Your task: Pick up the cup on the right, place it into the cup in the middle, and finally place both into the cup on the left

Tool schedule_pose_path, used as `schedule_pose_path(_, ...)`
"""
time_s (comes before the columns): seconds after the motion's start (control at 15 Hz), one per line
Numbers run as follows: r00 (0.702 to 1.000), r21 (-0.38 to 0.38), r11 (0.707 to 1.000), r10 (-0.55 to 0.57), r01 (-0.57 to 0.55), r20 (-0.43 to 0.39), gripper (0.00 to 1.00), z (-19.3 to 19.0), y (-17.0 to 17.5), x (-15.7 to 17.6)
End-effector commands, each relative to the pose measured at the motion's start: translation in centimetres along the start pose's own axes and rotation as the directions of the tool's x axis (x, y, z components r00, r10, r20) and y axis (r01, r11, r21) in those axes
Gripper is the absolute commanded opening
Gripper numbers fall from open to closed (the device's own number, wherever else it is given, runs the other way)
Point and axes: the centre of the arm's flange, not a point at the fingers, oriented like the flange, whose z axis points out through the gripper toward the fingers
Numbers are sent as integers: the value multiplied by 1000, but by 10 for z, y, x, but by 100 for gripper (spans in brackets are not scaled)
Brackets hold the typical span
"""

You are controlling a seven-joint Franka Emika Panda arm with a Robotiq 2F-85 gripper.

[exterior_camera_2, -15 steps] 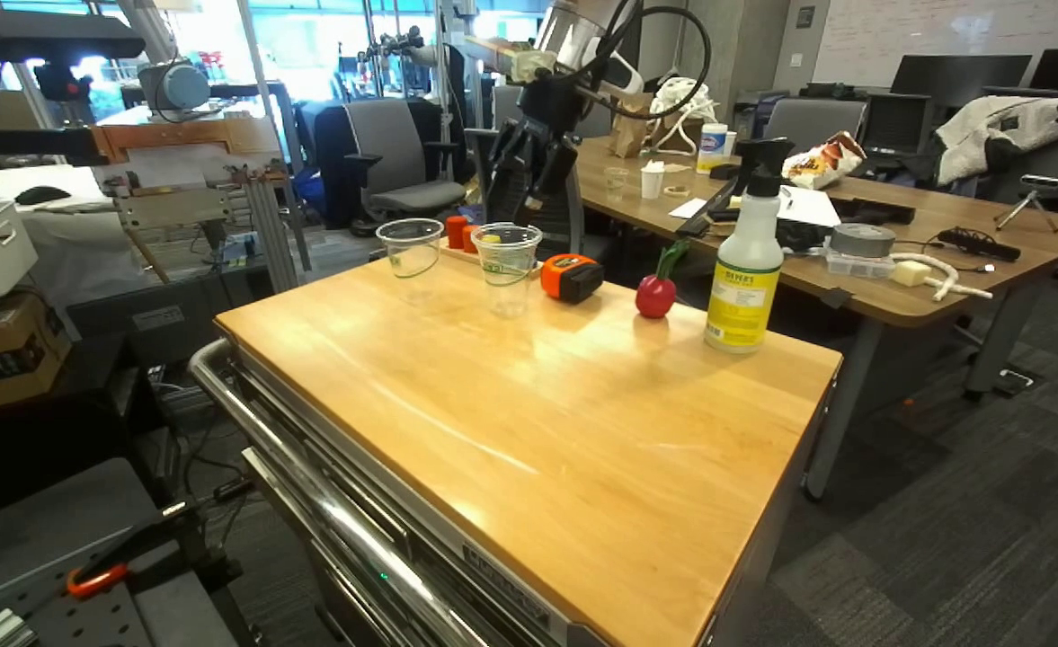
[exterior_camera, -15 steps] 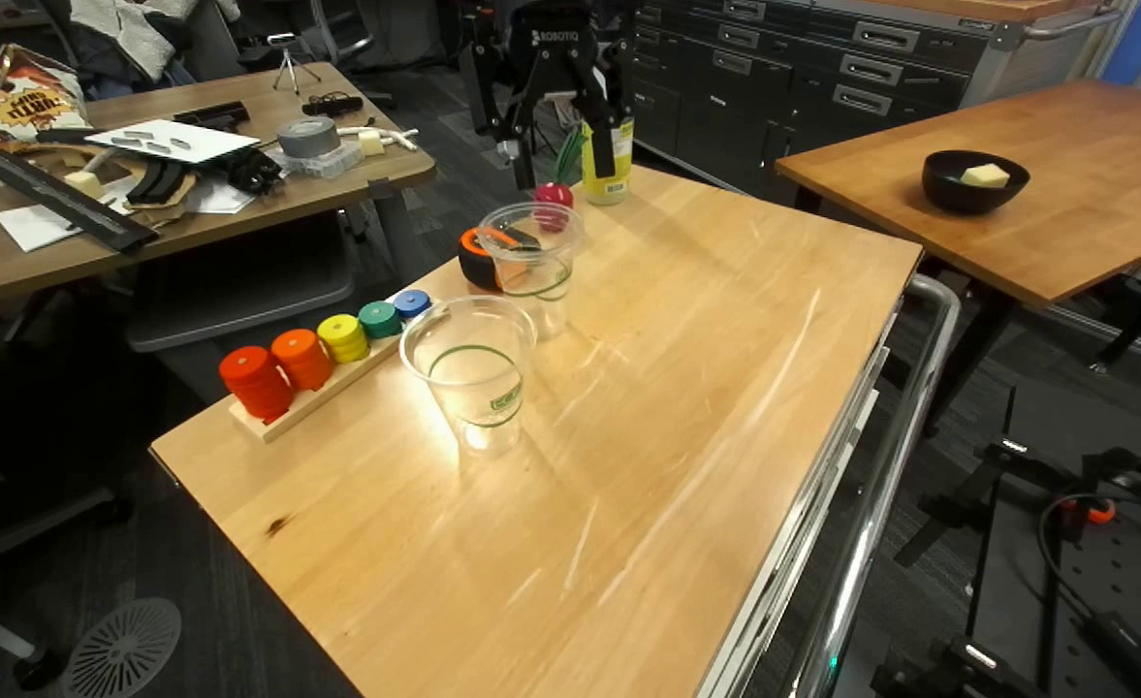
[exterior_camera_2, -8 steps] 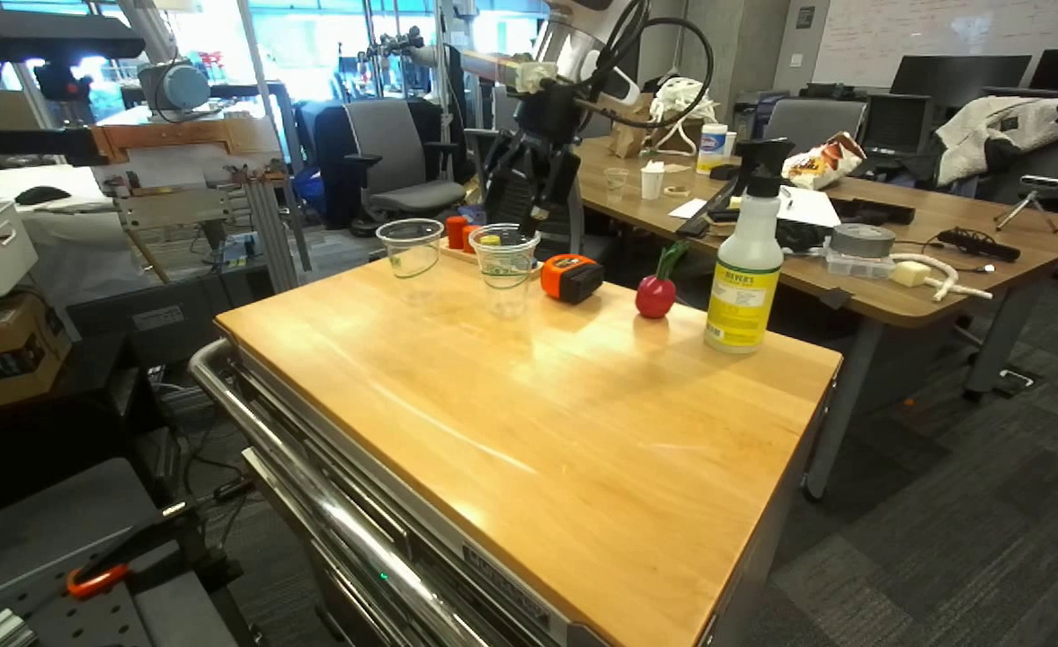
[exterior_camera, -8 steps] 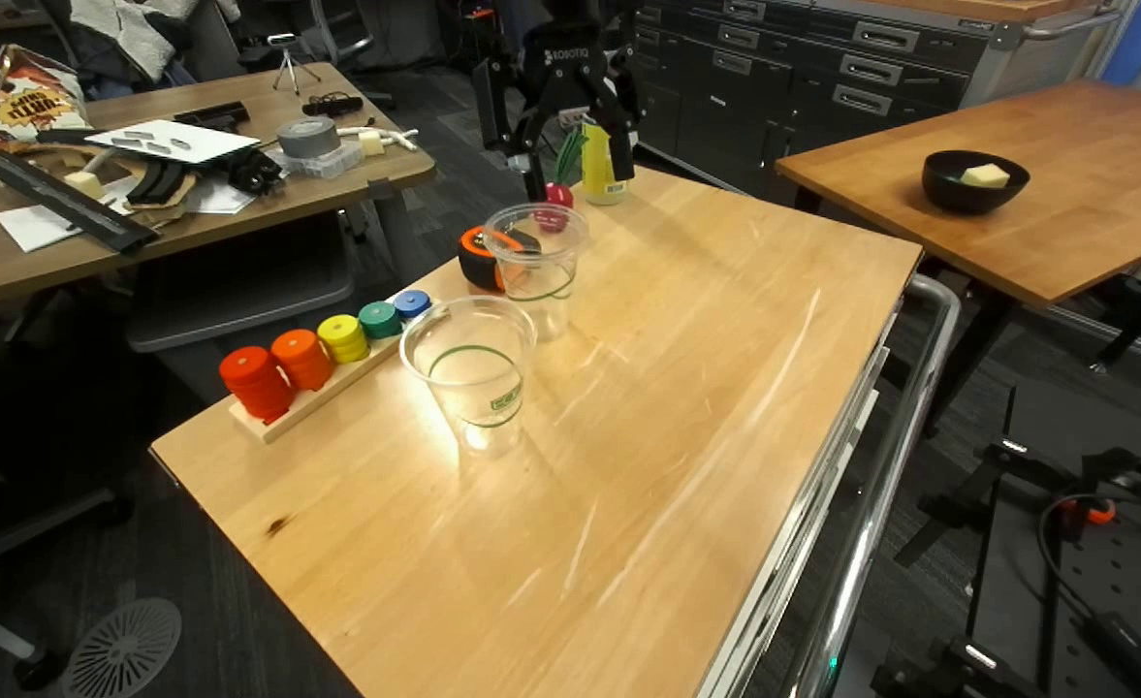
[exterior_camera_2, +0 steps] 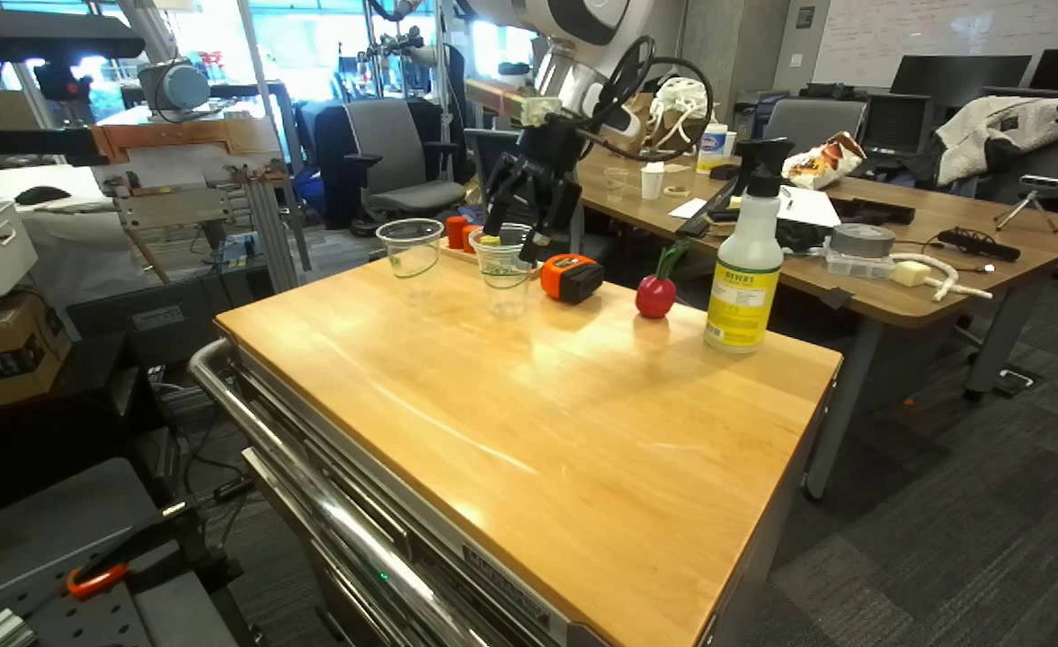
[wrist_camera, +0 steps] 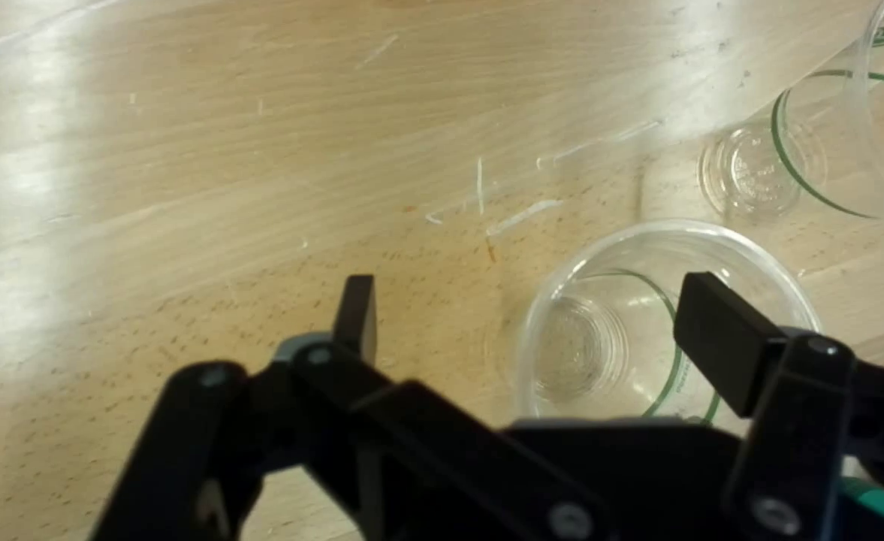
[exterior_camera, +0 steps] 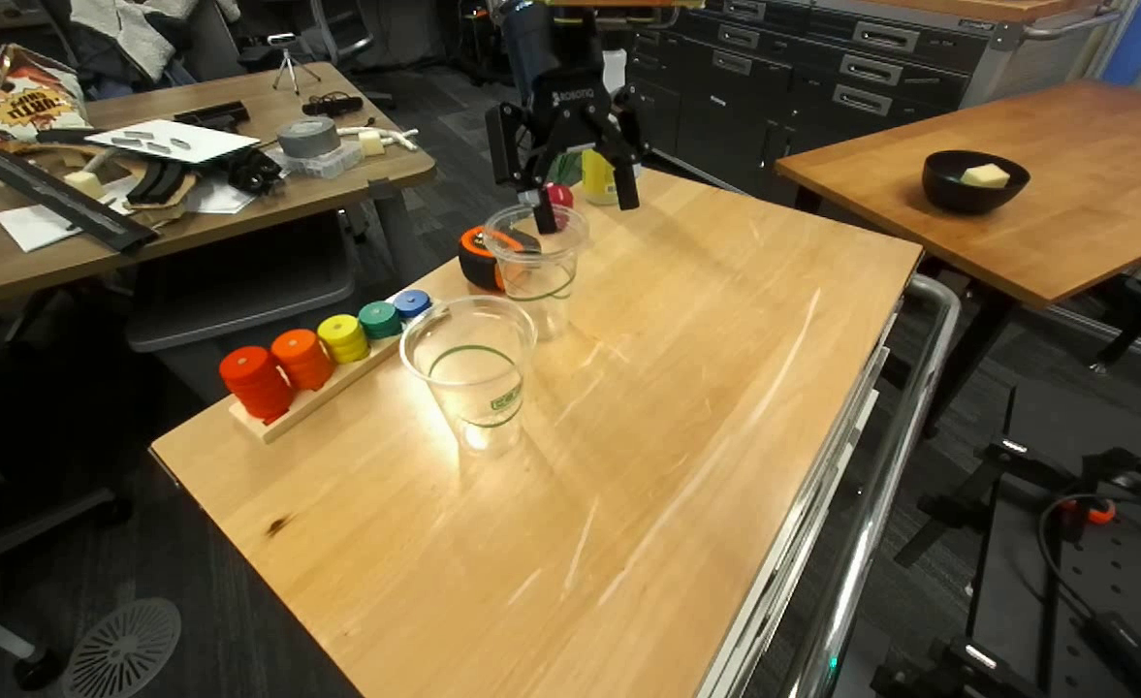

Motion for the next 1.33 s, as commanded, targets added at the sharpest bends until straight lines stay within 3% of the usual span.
schedule_pose_path(0.0, 999, 27, 1000, 7, -6, -32, 100, 3, 2, 13)
schedule_pose_path(0.07, 999, 33, 999, 17, -16, -41, 80, 5, 3, 17)
schedule_pose_path(0.2, 998, 53, 998, 38, -35, -52, 68, 7, 3, 25)
schedule_pose_path(0.73, 990, 76, 992, 107, -100, -90, 4, 7, 5, 30)
schedule_pose_path(0.87, 984, 85, 987, 143, -134, -109, 0, 4, 10, 28)
schedule_pose_path(1.27, 966, 132, 966, 238, -224, -104, 2, -18, 29, 4)
